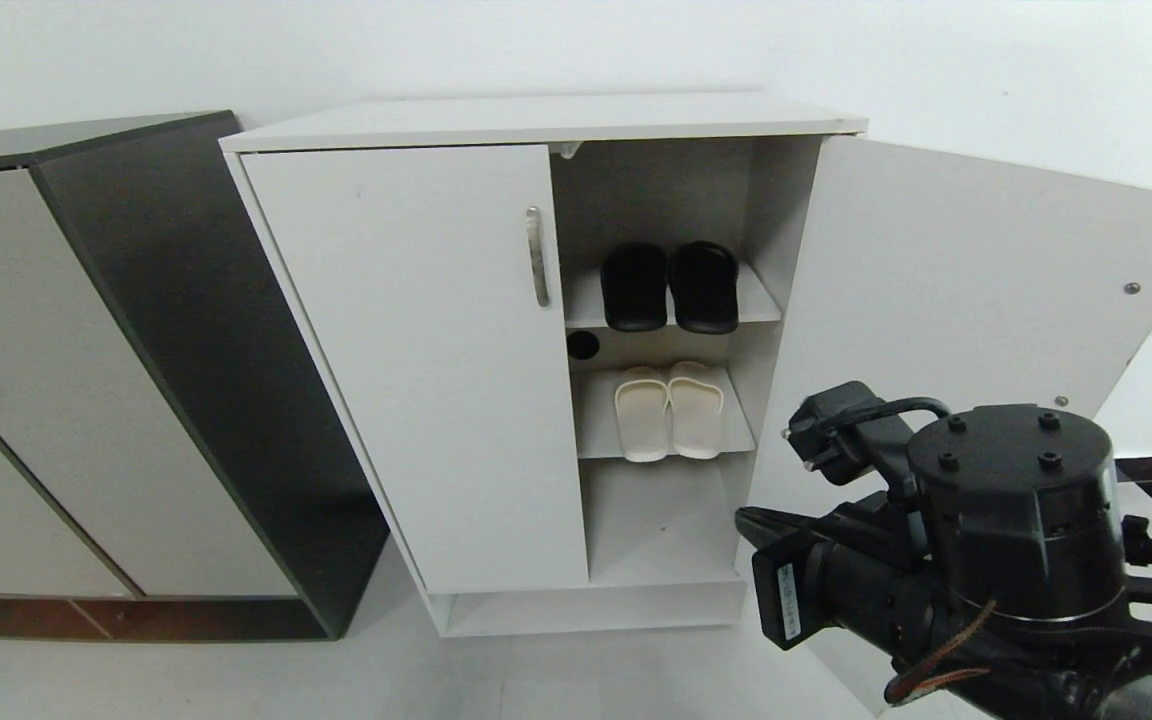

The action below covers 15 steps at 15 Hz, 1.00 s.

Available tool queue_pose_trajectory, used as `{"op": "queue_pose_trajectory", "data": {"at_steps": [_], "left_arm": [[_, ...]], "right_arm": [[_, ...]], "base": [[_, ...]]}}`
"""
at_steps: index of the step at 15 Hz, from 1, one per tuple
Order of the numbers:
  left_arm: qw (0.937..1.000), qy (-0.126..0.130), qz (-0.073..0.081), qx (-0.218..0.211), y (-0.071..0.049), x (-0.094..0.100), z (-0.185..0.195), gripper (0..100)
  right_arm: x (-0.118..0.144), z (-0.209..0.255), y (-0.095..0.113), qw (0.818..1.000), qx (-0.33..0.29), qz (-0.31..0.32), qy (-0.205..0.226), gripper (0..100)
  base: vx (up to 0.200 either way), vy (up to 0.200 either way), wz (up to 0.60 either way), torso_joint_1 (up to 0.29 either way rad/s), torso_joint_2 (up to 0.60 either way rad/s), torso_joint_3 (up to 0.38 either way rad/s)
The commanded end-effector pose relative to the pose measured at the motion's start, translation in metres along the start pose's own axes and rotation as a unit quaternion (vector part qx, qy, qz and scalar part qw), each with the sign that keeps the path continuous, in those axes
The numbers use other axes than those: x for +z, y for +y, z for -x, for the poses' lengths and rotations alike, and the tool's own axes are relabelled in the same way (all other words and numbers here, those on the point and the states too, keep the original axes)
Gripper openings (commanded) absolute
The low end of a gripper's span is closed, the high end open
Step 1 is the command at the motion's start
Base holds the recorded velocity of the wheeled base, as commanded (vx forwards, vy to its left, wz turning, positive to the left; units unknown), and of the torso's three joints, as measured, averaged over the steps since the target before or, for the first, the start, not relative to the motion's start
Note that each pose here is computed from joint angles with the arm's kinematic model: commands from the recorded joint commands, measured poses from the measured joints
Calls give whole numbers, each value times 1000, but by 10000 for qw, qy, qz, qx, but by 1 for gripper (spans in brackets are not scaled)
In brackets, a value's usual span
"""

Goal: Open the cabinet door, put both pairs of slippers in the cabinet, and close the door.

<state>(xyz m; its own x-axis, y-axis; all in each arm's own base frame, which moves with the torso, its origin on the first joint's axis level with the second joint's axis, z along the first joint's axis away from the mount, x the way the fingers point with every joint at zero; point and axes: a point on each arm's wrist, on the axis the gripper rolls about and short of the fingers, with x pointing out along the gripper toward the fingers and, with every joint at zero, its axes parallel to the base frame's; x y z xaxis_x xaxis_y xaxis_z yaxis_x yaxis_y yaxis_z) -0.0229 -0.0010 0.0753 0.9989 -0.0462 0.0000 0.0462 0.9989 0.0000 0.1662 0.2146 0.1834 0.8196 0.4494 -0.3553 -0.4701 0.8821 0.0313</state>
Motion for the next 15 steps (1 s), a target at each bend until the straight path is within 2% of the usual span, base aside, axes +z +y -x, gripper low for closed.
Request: {"op": "queue_pose_trajectory", "data": {"at_steps": [1, 6, 15], "left_arm": [[10000, 0, 0, 8, 0, 0, 0, 0], [10000, 0, 0, 8, 0, 0, 0, 0], [10000, 0, 0, 8, 0, 0, 0, 0]], "right_arm": [[-1, -2, 0, 10000, -14, 9, 30, 0], [-4, -5, 1, 10000, -25, 34, 85, 0], [-6, -7, 1, 9999, -40, 42, 126, 0]], "base": [[0, 0, 0, 32, -188, -349], [0, 0, 0, 84, -504, -347], [0, 0, 0, 157, -473, -321]]}}
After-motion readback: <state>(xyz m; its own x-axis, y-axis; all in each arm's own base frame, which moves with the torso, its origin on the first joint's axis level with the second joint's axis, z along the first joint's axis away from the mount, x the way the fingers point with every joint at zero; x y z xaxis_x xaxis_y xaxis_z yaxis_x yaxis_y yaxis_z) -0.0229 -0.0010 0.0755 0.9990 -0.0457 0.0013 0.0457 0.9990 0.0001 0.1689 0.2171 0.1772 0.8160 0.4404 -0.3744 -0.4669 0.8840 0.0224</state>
